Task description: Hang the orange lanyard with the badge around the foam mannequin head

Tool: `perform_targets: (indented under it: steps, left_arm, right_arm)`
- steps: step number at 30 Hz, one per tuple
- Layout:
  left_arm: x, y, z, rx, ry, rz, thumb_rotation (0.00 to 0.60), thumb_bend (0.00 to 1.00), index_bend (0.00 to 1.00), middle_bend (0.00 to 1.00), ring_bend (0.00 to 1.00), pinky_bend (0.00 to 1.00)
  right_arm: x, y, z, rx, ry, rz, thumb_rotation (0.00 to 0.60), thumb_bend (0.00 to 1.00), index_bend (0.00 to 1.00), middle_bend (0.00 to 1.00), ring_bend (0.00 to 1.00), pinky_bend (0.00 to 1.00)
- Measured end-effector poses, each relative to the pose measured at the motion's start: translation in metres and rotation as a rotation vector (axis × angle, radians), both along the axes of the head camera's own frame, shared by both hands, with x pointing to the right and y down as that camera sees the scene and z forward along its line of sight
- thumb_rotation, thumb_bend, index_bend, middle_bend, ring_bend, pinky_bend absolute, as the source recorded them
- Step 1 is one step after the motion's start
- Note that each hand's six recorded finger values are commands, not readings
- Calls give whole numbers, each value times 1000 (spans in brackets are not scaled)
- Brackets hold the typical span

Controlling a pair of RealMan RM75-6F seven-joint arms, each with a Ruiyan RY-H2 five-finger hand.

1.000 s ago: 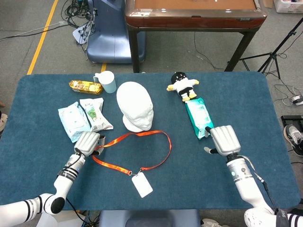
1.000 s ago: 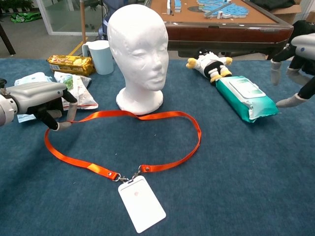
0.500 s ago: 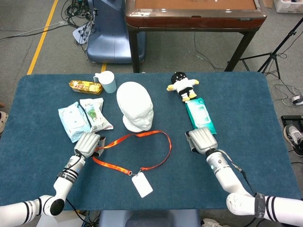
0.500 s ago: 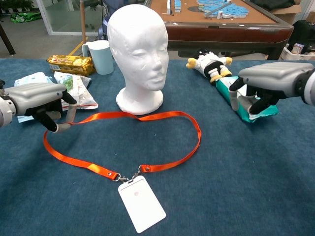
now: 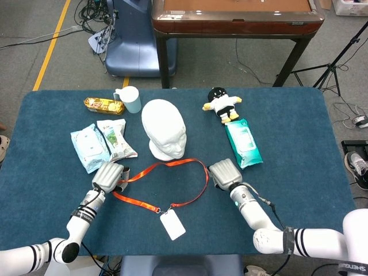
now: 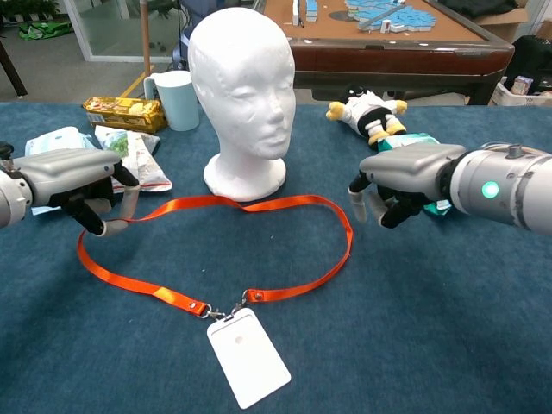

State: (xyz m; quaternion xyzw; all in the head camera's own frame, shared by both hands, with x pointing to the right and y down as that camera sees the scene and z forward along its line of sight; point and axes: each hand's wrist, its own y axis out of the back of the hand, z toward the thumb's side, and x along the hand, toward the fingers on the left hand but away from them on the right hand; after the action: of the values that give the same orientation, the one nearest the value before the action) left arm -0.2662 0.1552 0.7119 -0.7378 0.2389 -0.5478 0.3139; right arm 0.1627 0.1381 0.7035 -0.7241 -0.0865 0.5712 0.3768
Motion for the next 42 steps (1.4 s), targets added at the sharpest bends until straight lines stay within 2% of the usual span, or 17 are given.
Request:
perform_targets:
  steps: [11,17,24,28,32,42]
  left_arm:
    - [3,6,-3,-1,19,10,600,398,617,1000,1000,891]
    - [5,7,-7,4,33,18,600,398,617,1000,1000,891]
    - [14,15,-13,-10,69,39,600,398,617,1000,1000,891]
    - [20,18,-16,-11,84,61,600,397,617,1000,1000,891]
    - [23,17,-16,-5,83,61,600,398,618,1000,1000,891]
    - [18,15,-9,-10,65,45,600,398,617,1000,1000,891]
  right_arm:
    - [-14,10,14,-14,31,-59,600,848,435,930,1000,1000]
    - [-7,24,3,-18,14,-74,600,848,435,930,1000,1000]
    - [18,47,-19,-20,-6,-88,600,845,435,930,1000,1000]
    - [26,43,-27,14,-30,-55,600,807,435,930,1000,1000]
    - [26,32,-20,33,-27,-28,600,710,435,930,1000,1000]
    - [-8,24,13,7,-17,-25,600,702,368,928,1000,1000]
